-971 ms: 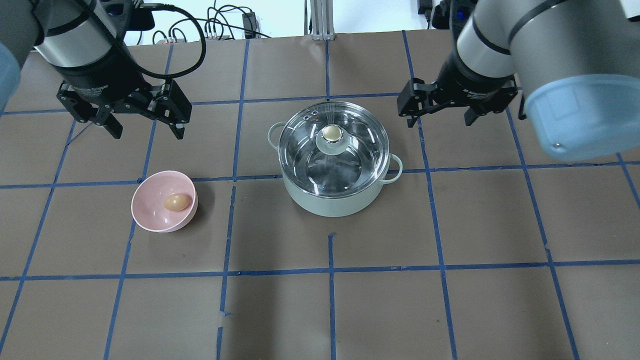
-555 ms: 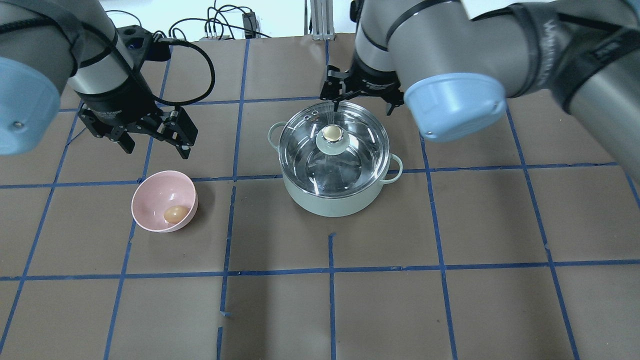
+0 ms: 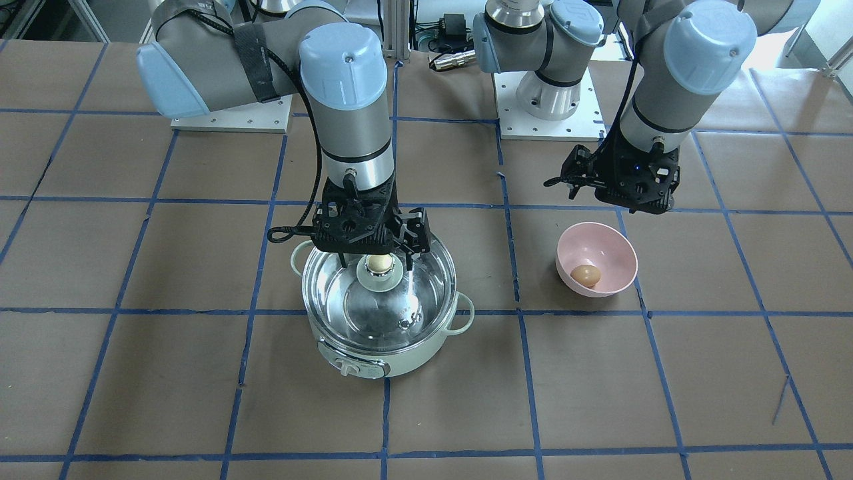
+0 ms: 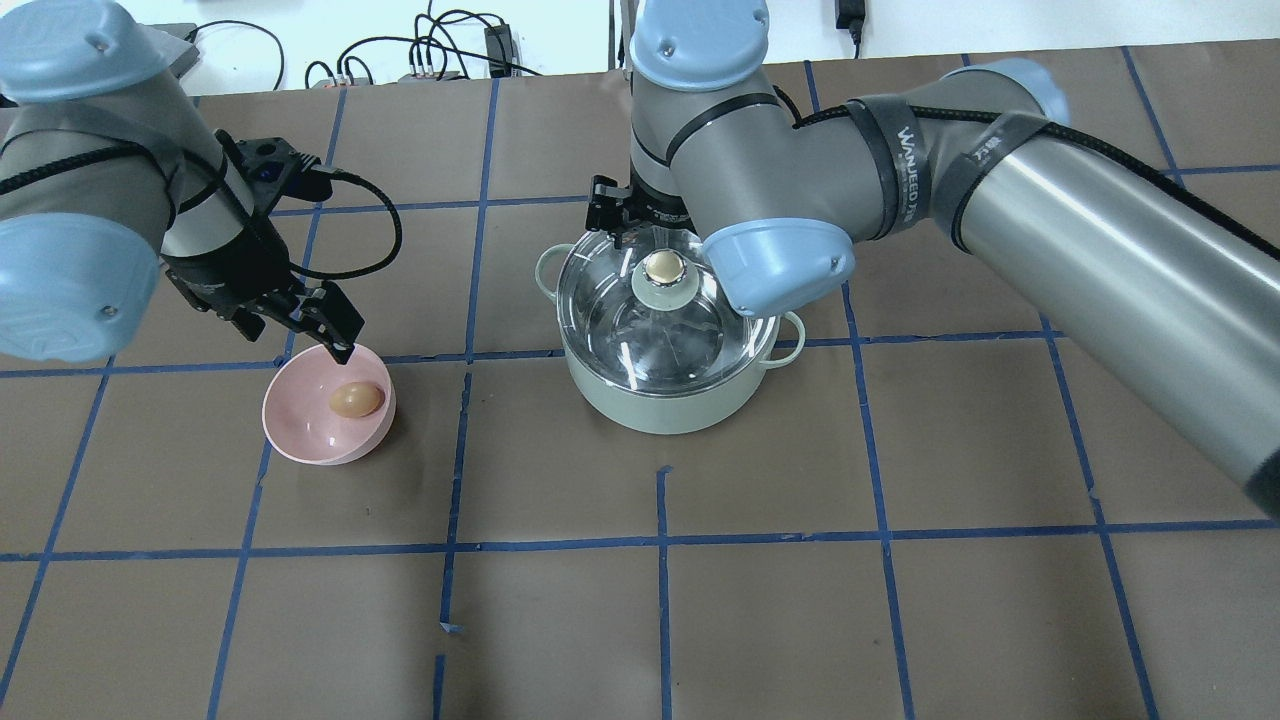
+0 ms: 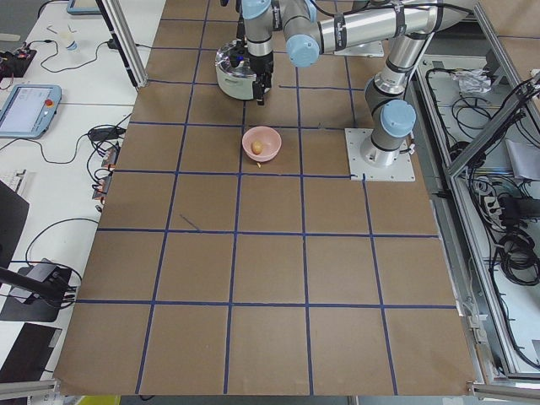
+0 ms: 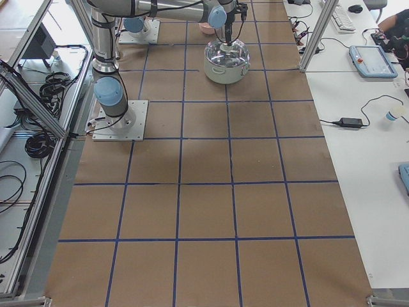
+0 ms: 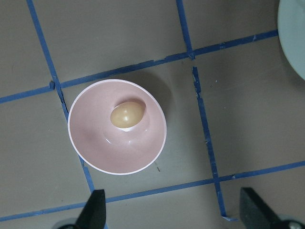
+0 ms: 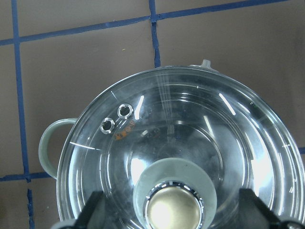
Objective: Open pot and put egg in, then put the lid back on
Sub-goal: 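Lower the left gripper around the egg while the right descends to the knob, then grasp the glass lid knob with the right gripper while the left closes on the egg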
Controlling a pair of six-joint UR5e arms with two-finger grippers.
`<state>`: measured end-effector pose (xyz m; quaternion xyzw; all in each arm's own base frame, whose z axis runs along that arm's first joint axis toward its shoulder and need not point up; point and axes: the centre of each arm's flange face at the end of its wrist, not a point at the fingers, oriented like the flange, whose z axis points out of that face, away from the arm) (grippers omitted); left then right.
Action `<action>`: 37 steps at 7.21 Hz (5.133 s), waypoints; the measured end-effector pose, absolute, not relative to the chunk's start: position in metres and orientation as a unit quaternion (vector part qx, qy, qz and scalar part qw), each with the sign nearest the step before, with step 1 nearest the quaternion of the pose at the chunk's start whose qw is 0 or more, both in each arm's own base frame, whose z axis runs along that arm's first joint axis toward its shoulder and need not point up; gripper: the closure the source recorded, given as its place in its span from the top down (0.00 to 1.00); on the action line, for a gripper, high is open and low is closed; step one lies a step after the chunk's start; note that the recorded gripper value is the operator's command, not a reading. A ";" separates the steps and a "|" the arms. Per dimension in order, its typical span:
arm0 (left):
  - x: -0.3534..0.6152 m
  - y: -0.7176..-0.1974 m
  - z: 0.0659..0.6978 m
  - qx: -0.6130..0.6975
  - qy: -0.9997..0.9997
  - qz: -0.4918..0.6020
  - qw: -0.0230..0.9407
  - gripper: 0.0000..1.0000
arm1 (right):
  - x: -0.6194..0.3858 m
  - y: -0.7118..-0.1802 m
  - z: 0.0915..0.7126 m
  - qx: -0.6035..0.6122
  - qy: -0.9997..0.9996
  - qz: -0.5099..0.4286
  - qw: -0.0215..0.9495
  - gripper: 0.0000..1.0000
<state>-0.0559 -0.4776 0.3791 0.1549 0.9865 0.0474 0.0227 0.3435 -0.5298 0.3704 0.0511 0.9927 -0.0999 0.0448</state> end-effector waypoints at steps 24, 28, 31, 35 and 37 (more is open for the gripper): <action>0.003 -0.460 0.234 0.424 0.905 -0.025 -0.004 1.00 | 0.338 -0.530 0.359 0.086 0.991 -0.077 0.062 0.50; 0.008 -0.467 0.219 0.487 0.873 -0.016 0.005 1.00 | 0.323 -0.536 0.372 0.098 0.989 -0.077 0.082 0.50; 0.009 -0.468 0.218 0.507 0.862 -0.013 0.007 1.00 | 0.313 -0.541 0.376 0.110 0.986 -0.070 0.102 0.50; 0.010 -0.470 0.209 0.543 0.840 -0.004 0.012 1.00 | 0.307 -0.541 0.380 0.119 0.983 -0.056 0.125 0.50; 0.009 -0.474 0.206 0.560 0.828 -0.007 0.018 1.00 | 0.307 -0.541 0.380 0.120 0.983 -0.055 0.126 0.50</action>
